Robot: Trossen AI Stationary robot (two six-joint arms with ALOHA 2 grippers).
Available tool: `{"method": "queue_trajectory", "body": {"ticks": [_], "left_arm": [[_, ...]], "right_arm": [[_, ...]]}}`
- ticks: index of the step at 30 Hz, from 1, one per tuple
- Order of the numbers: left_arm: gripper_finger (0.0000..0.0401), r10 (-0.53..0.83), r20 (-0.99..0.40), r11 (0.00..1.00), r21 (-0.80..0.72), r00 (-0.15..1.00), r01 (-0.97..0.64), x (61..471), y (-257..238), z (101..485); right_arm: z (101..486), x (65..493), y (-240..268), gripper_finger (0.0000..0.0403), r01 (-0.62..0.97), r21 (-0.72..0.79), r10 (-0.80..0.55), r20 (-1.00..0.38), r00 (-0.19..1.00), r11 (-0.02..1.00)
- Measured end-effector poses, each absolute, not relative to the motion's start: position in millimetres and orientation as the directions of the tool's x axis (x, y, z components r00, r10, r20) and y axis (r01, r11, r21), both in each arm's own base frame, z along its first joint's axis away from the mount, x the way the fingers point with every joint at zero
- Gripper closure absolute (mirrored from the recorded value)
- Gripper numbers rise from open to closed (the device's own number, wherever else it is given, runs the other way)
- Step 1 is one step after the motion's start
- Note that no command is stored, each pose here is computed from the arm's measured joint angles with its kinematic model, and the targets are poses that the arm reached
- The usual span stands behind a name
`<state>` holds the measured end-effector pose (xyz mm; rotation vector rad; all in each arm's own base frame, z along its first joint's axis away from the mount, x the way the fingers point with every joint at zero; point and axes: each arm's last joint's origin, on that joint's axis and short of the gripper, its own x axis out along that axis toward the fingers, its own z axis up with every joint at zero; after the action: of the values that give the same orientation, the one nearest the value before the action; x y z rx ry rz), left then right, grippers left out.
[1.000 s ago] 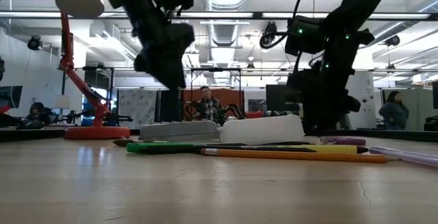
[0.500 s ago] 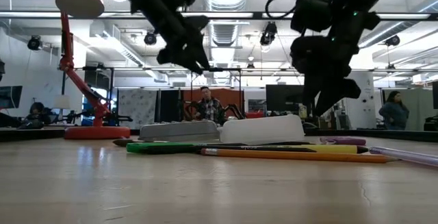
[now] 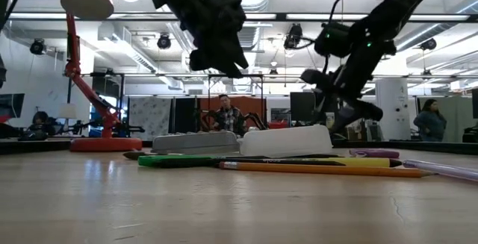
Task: Pick & place school supplies into a supply box
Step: Prepare the supply box to put school supplies into it
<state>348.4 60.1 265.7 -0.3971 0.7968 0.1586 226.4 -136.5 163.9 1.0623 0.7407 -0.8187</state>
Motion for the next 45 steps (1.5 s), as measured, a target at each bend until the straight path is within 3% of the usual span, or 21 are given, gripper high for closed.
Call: {"method": "queue_trajectory", "body": {"ticks": [8, 16, 26, 36, 45], "left_arm": [[0.0254, -0.059, -0.701, 0.931, -0.296, 0.711, -0.214, 369.2, 29.7, 247.0], [0.0254, -0.099, -0.762, 0.886, -0.361, 0.640, -0.292, 388.5, -7.4, 213.3], [0.0254, -0.109, -0.809, 0.868, -0.360, 0.578, -0.341, 399.8, -18.7, 175.8], [0.0254, -0.122, -0.815, 0.866, -0.366, 0.567, -0.339, 400.2, -20.5, 171.8], [0.0254, -0.145, -0.813, 0.872, -0.374, 0.564, -0.316, 400.0, -22.3, 171.6]], "right_arm": [[151.6, 251.1, -176.1, 0.0184, 0.849, 0.432, -0.163, -0.855, 0.493, 0.304], [152.6, 277.4, -199.1, 0.0184, 0.846, 0.409, -0.151, -0.865, 0.479, 0.342], [138.3, 291.6, -206.4, 0.0184, 0.843, 0.403, 0.052, -0.909, 0.413, 0.356], [136.2, 294.0, -203.6, 0.0184, 0.775, 0.540, 0.211, -0.842, 0.497, 0.328], [155.3, 297.7, -195.2, 0.0184, 0.616, 0.717, 0.376, -0.697, 0.611, 0.327]]}}
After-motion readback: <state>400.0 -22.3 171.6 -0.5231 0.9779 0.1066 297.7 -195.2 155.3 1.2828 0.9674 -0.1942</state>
